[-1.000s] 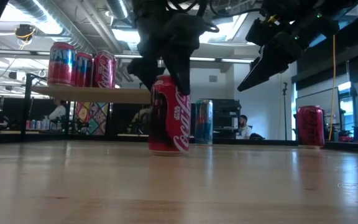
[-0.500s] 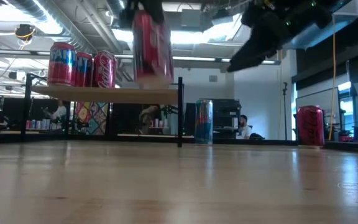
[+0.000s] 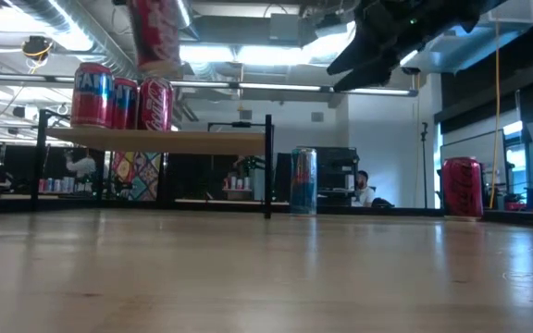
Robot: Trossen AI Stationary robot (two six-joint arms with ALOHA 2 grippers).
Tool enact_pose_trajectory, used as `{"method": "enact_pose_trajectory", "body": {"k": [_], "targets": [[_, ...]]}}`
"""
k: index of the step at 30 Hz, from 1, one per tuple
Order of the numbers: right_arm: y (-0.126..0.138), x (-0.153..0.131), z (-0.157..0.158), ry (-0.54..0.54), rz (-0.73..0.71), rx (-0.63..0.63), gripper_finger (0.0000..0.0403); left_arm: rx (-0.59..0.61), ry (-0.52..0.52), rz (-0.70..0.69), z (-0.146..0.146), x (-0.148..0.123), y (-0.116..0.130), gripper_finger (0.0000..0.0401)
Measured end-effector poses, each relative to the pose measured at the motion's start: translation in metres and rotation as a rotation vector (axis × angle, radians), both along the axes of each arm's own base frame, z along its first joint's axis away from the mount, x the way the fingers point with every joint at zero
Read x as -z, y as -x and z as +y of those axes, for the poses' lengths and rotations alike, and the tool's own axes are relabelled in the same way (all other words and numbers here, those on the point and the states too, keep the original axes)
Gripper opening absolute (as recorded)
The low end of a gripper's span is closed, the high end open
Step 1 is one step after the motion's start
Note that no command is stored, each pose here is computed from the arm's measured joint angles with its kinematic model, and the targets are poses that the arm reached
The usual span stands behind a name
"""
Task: Place canned beverage on shelf
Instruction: Put the red-white soda can on the shelf aligned with the other red-white soda can
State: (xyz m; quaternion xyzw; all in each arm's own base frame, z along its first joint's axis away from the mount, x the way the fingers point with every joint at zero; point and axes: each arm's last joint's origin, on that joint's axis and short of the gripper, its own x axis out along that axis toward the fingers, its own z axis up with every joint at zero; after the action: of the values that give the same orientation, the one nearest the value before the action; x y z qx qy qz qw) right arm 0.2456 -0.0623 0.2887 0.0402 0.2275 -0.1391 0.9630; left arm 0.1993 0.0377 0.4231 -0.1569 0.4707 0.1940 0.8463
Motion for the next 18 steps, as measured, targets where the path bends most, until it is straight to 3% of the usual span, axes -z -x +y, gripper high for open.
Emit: {"method": "enact_pose_trajectory", "body": {"k": [11,18], "targets": [[0.006,0.0,-0.021,-0.08,-0.024,0.127,0.0367,-0.009,-0.088,0.139,0.047,0.001,0.032,0.0265],[0.007,0.001,-0.024,-0.081,-0.02,0.129,0.0367,-0.036,-0.03,0.124,0.076,0.004,0.045,0.0265]]}}
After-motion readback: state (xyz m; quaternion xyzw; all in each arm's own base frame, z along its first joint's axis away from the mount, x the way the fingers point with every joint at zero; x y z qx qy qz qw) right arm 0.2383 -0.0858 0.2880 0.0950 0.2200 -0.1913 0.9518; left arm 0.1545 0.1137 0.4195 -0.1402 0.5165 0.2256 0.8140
